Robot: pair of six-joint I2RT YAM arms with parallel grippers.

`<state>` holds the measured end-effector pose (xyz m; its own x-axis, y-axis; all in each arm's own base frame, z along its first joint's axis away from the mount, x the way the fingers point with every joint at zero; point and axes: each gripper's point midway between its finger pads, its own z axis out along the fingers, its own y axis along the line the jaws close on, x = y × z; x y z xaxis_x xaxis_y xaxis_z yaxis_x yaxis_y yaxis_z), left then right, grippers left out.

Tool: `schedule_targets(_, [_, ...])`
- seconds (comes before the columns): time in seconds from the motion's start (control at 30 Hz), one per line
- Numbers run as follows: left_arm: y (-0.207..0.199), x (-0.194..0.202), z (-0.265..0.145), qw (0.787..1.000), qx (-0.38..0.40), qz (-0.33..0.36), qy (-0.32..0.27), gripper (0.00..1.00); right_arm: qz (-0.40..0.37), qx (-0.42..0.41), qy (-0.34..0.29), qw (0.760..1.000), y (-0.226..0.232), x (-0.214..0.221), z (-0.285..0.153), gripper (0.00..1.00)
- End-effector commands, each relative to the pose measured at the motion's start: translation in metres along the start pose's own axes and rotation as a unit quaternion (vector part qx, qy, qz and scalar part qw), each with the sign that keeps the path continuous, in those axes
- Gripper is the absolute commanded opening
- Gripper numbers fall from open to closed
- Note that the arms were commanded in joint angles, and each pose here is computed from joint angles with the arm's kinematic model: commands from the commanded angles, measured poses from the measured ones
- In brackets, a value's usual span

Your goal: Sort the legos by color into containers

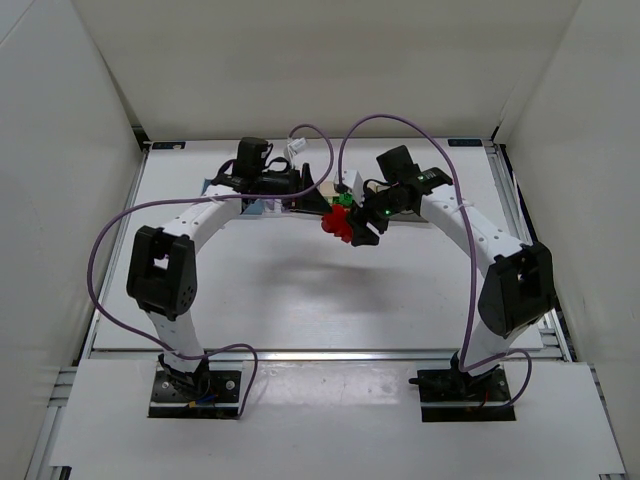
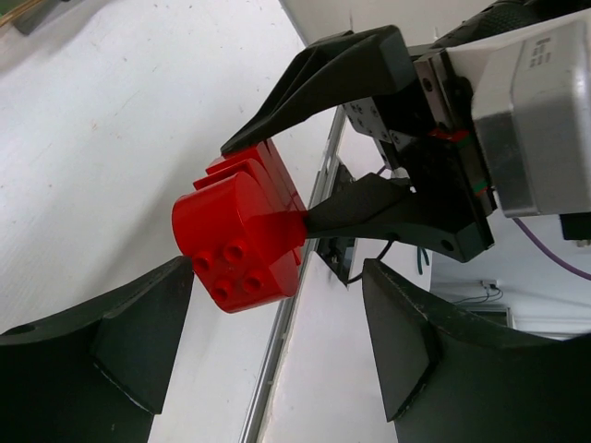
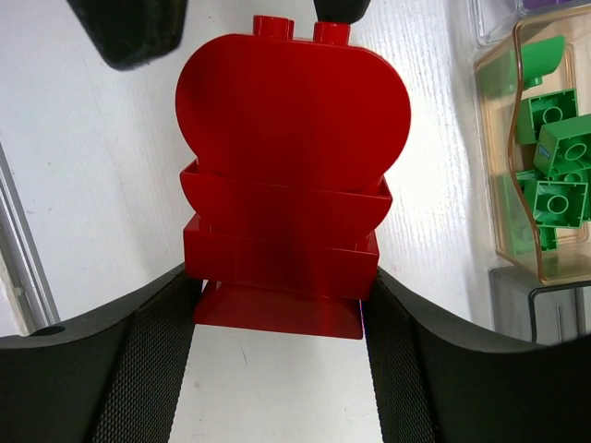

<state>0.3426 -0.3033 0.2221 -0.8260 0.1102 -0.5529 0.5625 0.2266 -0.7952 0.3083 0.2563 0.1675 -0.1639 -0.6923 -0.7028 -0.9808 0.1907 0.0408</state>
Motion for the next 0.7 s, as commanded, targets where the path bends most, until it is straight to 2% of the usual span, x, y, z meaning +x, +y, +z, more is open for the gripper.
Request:
schedule_targets(0.0, [-0.011, 0.002, 0.006, 1.000, 0.007, 0.014, 0.014, 0.84, -0.043, 0.021, -0.056, 0.997, -0.013, -0.041, -0.010, 0.31])
schedule_targets(0.23, [0.004, 0.006, 0.007, 0.999, -0.025, 0.014, 0.017, 0.83, -0.044, 0.022, -0.054, 0.997, -0.009, -0.038, -0.015, 0.31])
schedule_targets(0.67, [0.004, 0.000, 0.002, 0.998, -0.042, 0.036, 0.009, 0.83, -0.042, 0.016, -0.045, 0.998, -0.002, -0.029, -0.014, 0.29])
